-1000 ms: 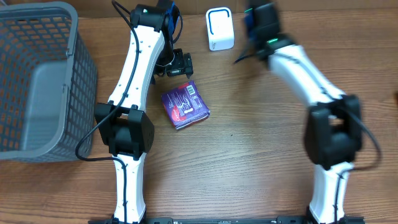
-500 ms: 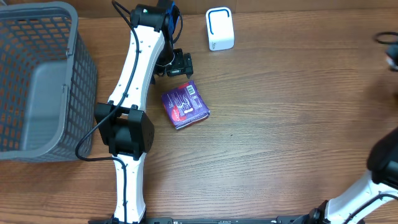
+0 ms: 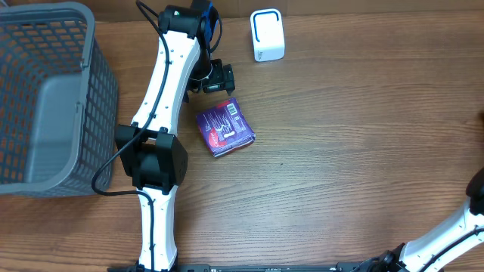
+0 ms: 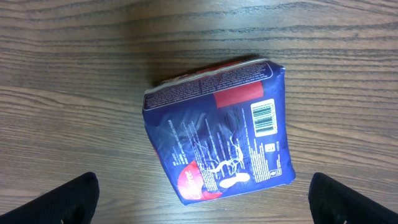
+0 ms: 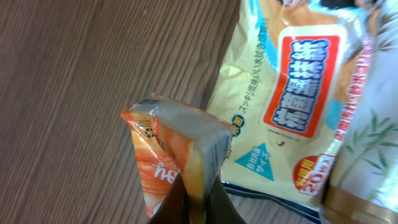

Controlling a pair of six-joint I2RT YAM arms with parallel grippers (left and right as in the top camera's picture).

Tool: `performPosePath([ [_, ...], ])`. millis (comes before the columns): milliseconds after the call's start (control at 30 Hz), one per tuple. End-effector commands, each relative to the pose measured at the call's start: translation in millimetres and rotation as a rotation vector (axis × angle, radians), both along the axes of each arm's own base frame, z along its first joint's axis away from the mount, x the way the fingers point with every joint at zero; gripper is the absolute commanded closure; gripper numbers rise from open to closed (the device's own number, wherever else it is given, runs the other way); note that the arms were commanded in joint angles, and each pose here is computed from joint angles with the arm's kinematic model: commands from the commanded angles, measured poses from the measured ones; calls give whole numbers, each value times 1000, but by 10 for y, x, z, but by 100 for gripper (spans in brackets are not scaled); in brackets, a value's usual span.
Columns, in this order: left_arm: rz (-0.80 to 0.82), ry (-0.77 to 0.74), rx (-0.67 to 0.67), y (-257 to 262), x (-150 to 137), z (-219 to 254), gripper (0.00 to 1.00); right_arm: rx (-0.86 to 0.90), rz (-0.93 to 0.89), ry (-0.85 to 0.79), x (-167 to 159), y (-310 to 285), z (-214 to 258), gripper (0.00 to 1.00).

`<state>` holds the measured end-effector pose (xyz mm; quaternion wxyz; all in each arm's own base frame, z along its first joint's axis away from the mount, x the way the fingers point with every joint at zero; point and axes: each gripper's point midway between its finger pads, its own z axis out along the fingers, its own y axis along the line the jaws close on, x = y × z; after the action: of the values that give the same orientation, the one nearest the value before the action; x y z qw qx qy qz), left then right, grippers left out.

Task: Scan the item barcode

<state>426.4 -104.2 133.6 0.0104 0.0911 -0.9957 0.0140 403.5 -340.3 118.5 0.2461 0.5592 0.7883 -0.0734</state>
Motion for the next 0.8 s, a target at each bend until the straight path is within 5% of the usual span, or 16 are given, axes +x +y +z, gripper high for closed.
performPosePath([
  [0, 1, -11, -11, -4, 21, 38, 0, 7, -4, -14, 75, -48, -123, 96],
  [467, 2, -11, -11, -4, 21, 38, 0, 107, 115, -174, 539, 70, -369, 96],
  [667, 2, -11, -11, -4, 21, 38, 0, 140, 99, -120, 481, 69, -672, 96],
  [733, 2, -12, -11, -4, 22, 38, 0, 149, 97, -104, 460, 77, -744, 85],
  [767, 1, -11, -11, -4, 21, 38, 0, 152, 97, -100, 456, 81, -758, 63],
])
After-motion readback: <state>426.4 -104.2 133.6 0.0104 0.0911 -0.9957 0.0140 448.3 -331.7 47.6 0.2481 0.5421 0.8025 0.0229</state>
